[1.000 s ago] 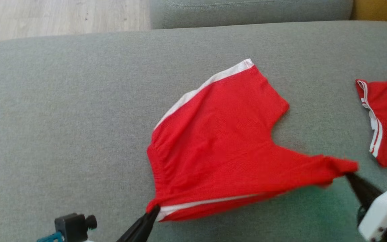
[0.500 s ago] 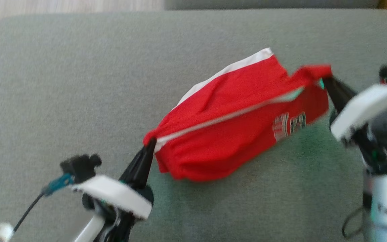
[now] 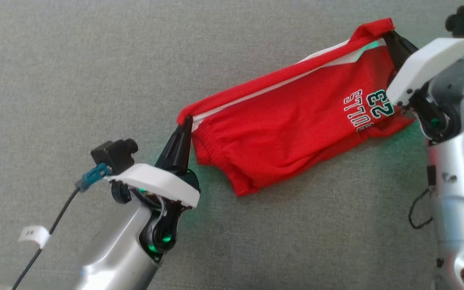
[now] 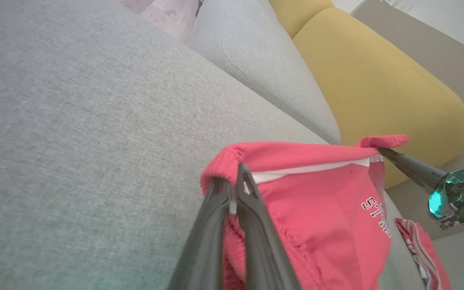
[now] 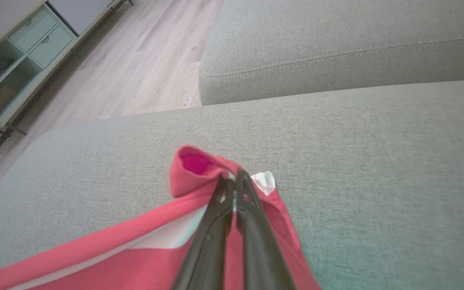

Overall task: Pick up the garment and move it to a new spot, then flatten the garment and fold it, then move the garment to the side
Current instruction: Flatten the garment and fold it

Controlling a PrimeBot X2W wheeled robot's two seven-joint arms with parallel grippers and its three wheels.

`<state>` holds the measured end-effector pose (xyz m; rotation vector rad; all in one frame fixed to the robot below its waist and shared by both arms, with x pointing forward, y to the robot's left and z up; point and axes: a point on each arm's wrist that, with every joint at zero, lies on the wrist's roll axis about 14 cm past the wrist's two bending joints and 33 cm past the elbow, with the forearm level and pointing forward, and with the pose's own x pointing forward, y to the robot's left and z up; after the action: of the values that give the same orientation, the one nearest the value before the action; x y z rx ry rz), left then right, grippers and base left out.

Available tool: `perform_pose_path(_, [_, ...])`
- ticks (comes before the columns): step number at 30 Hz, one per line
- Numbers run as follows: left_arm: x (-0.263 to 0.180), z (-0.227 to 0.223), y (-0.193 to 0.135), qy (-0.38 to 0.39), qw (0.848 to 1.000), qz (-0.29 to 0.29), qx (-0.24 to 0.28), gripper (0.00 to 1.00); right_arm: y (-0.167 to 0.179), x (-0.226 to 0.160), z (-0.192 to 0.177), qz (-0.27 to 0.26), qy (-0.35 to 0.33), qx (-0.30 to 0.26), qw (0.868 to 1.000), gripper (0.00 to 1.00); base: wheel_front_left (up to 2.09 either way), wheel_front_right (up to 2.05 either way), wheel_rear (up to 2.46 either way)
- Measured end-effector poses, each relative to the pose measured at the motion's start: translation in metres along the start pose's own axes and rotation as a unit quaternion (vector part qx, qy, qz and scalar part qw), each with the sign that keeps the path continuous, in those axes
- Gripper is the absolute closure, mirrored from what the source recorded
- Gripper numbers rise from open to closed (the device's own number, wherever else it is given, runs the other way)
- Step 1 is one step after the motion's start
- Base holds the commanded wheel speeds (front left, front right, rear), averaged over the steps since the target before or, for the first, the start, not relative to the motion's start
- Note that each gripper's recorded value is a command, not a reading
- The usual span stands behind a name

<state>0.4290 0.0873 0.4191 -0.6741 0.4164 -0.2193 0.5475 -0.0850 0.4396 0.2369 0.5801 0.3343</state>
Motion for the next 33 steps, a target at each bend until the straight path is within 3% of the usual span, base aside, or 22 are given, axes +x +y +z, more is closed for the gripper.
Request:
perform_pose_path(1, [0.002,-0.001,0.003,0.001,1.000,0.003,0.002,1.00,0.000,0.005,-0.003,0.000,0.003,0.002,1.000,1.00,0.00,0.00,0.00])
perform_pose_path(2, [0.004,-0.002,0.005,0.001,1.000,0.005,0.002,1.00,-0.001,0.009,-0.006,0.000,0.008,0.003,1.000,0.85,0.00,0.00,0.00])
perform_pose_path(3, [0.006,-0.003,0.007,0.001,1.000,0.007,0.001,1.00,-0.001,0.013,-0.009,0.000,0.012,0.005,1.000,0.36,0.00,0.00,0.00])
perform_pose_path(4, [0.007,-0.005,0.008,0.004,1.000,0.008,0.001,0.75,-0.002,0.016,-0.011,-0.001,0.016,0.006,1.000,0.00,0.00,0.00,0.00])
perform_pose_path(5, [0.008,-0.008,0.009,0.008,1.000,0.007,0.001,0.45,-0.003,0.017,-0.013,-0.002,0.017,0.008,1.000,0.00,0.00,0.00,0.00])
perform_pose_path(6, [0.008,-0.011,0.010,0.013,1.000,0.008,0.002,0.00,-0.005,0.018,-0.015,-0.006,0.019,0.008,1.000,0.00,0.00,0.00,0.00])
perform_pose_path(17, [-0.009,0.014,-0.005,-0.053,0.997,-0.027,0.051,0.00,0.000,0.000,-0.008,-0.003,0.016,-0.026,1.000,0.00,0.00,0.00,0.00])
perform_pose_path(22, [-0.031,0.039,0.015,-0.100,0.989,0.009,0.105,0.00,-0.014,-0.017,-0.024,-0.022,0.032,-0.019,0.999,0.00,0.00,0.00,0.00])
perform_pose_path(28, [-0.048,0.082,0.032,-0.167,0.967,0.051,0.186,0.00,-0.024,-0.013,-0.043,-0.039,0.050,0.011,0.998,0.00,0.00,0.00,0.00])
perform_pose_path(33, [-0.054,0.085,0.049,-0.173,0.961,0.079,0.200,0.00,-0.026,-0.003,-0.058,-0.047,0.072,0.023,0.996,0.00,0.00,0.00,0.00])
